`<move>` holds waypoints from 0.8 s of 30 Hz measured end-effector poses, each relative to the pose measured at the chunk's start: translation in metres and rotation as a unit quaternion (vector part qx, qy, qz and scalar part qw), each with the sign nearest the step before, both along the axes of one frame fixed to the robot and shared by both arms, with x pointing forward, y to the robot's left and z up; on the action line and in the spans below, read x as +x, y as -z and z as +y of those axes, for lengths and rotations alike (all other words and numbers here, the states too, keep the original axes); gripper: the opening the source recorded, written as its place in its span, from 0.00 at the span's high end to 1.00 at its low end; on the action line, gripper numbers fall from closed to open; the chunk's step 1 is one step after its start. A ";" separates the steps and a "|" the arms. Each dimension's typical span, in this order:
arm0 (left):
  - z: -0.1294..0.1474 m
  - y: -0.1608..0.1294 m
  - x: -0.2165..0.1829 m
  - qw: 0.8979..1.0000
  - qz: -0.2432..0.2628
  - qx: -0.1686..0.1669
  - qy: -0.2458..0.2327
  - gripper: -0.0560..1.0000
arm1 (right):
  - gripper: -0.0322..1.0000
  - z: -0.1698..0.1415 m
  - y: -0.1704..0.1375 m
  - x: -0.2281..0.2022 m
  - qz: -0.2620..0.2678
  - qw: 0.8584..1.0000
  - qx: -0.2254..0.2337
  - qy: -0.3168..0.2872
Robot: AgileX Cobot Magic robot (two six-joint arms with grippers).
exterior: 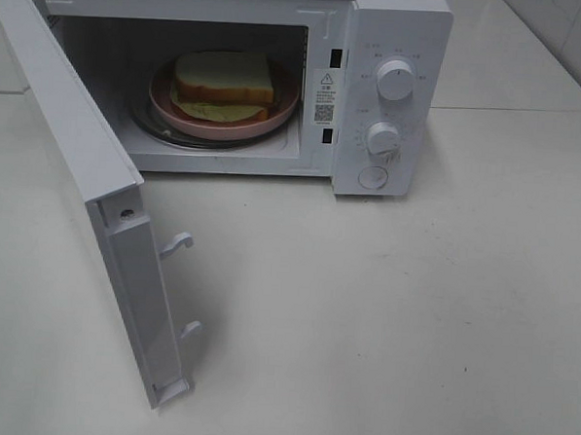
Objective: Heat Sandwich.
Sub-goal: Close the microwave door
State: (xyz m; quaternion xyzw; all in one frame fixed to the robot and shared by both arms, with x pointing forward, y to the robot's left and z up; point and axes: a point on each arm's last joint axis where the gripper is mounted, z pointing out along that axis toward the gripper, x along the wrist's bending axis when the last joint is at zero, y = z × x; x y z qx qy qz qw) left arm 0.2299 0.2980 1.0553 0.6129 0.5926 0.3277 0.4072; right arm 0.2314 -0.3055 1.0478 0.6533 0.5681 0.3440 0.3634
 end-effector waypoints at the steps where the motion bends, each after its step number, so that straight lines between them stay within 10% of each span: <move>1: 0.000 0.000 0.000 1.000 0.000 0.000 0.000 0.04 | 0.25 0.000 0.000 0.000 0.000 1.000 0.000 0.000; 24: 0.000 0.000 0.000 1.000 0.000 0.000 0.000 0.04 | 0.25 0.000 0.000 0.000 0.000 1.000 0.000 0.000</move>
